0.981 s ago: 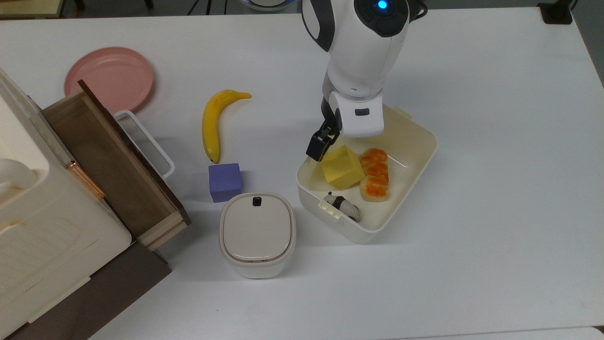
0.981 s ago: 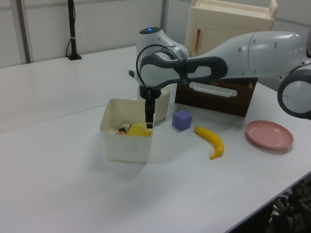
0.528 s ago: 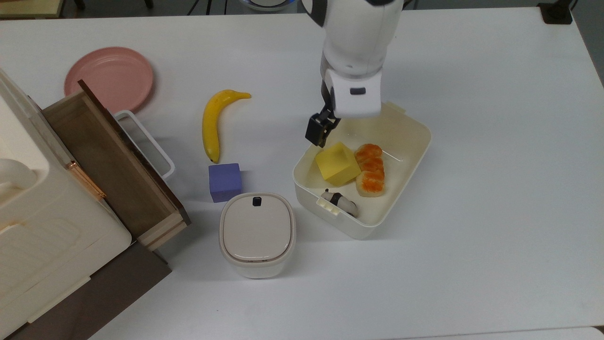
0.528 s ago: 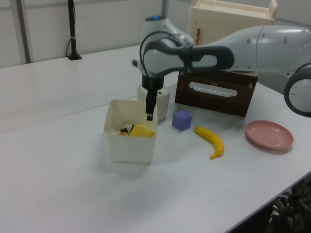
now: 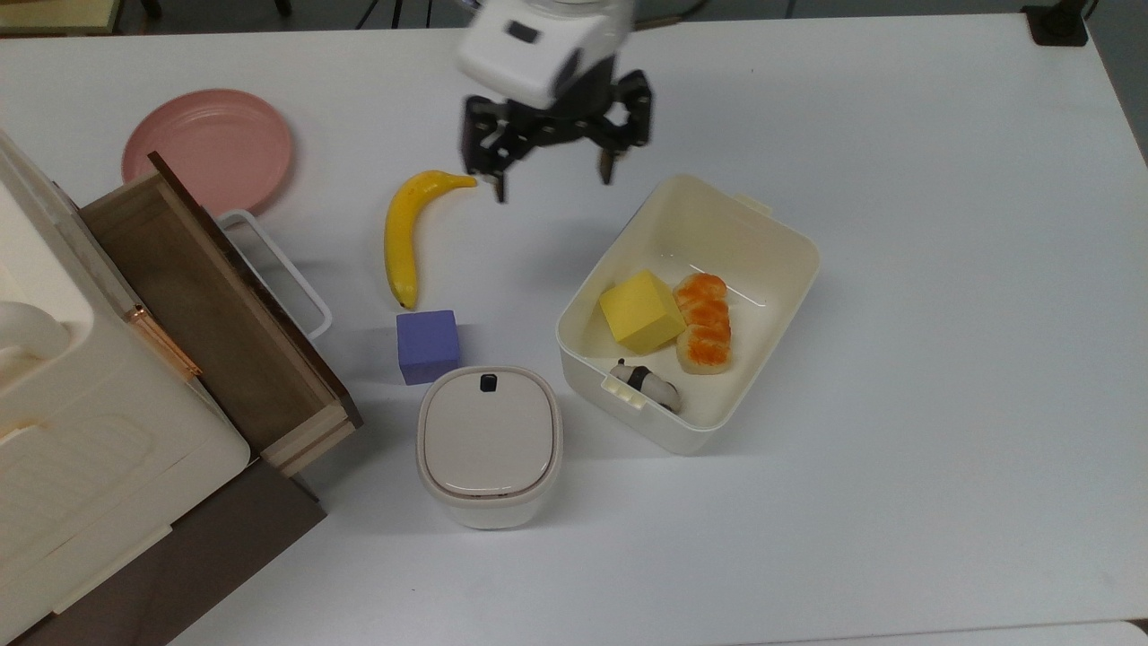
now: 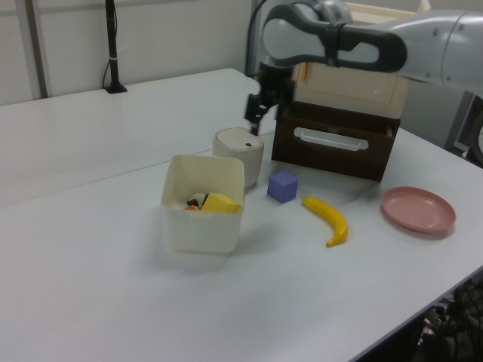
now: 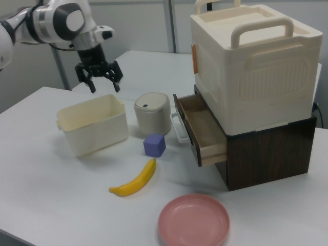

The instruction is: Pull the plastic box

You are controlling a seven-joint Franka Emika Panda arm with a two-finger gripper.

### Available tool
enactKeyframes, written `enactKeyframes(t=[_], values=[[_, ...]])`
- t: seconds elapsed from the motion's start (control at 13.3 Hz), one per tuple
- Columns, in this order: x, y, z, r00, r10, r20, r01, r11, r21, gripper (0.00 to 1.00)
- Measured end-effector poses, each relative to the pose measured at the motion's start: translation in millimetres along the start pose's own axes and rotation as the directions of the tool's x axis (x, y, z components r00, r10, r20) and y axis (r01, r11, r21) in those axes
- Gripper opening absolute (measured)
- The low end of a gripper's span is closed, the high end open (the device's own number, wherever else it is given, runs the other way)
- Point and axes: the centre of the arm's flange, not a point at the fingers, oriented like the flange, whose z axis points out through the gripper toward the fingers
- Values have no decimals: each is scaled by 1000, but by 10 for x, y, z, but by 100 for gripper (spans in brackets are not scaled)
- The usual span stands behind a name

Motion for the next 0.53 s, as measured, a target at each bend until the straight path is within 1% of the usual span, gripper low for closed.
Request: enactKeyframes(t=[0.15, 0.23, 0.3, 0.53], values=[[-170, 367, 42, 994, 78, 82, -78, 997, -8, 100], [-210, 428, 54, 989, 102, 103, -101, 995, -8, 100], [-239, 456, 62, 983, 140, 119, -139, 990, -11, 100], [-242, 461, 63, 975, 186, 120, -185, 983, -17, 100]])
